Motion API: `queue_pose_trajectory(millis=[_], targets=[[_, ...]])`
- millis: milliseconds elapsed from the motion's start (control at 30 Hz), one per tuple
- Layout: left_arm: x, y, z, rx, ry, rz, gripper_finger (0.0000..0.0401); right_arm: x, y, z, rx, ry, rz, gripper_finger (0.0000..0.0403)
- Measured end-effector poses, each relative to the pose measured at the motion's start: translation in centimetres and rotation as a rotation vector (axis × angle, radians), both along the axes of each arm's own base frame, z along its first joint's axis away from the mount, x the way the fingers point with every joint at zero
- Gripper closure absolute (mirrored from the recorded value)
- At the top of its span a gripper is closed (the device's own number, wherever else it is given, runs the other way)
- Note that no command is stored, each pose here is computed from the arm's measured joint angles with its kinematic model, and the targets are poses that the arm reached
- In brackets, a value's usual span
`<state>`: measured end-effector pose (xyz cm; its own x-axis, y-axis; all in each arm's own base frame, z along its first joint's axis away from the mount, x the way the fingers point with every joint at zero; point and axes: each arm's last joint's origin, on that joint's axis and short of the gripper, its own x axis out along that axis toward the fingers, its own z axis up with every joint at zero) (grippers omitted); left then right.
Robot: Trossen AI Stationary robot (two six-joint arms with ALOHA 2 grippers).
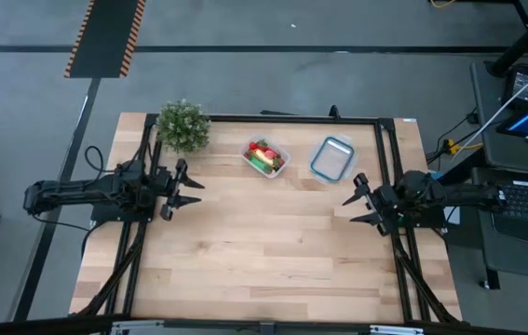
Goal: Pick and placing Produce into tupperware
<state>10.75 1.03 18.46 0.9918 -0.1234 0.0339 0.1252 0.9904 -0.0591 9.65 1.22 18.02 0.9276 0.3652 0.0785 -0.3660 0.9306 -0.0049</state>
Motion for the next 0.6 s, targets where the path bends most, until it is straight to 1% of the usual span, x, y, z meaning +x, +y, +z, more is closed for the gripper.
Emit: queue_pose_trajectory(millis=[67,200,333,467,533,600], targets=[[-0.1,0.0,-0.4,0.002,-0.022,-0.001,0.0228,0.1,0.0,-0.5,0.003,0.004,0.001,0.0169],[-0.3,-0.1,-1.2,-0.023,-0.016,-0.001,0.0232,0.2,0.0,-0.9,0.025,0.035,-0.011,0.0169],[-0.4,-0.1,-1.4,-0.026,0.0,0.006,0.0233,0.2,0.0,-0.8,-0.005,0.013,-0.014,0.0169],[-0.4,0.0,-1.6,-0.006,0.023,0.01,0.0228,0.2,0.0,-0.8,-0.023,0.014,-0.019,0.0169],[-0.4,0.0,-1.9,-0.008,0.048,0.04,0.0227,0.2,-0.2,-1.0,-0.02,0.035,-0.07,0.0169],[-0.4,0.2,-2.2,-0.013,0.081,0.102,0.0227,0.3,-0.4,-1.3,-0.018,0.063,-0.156,0.0169]])
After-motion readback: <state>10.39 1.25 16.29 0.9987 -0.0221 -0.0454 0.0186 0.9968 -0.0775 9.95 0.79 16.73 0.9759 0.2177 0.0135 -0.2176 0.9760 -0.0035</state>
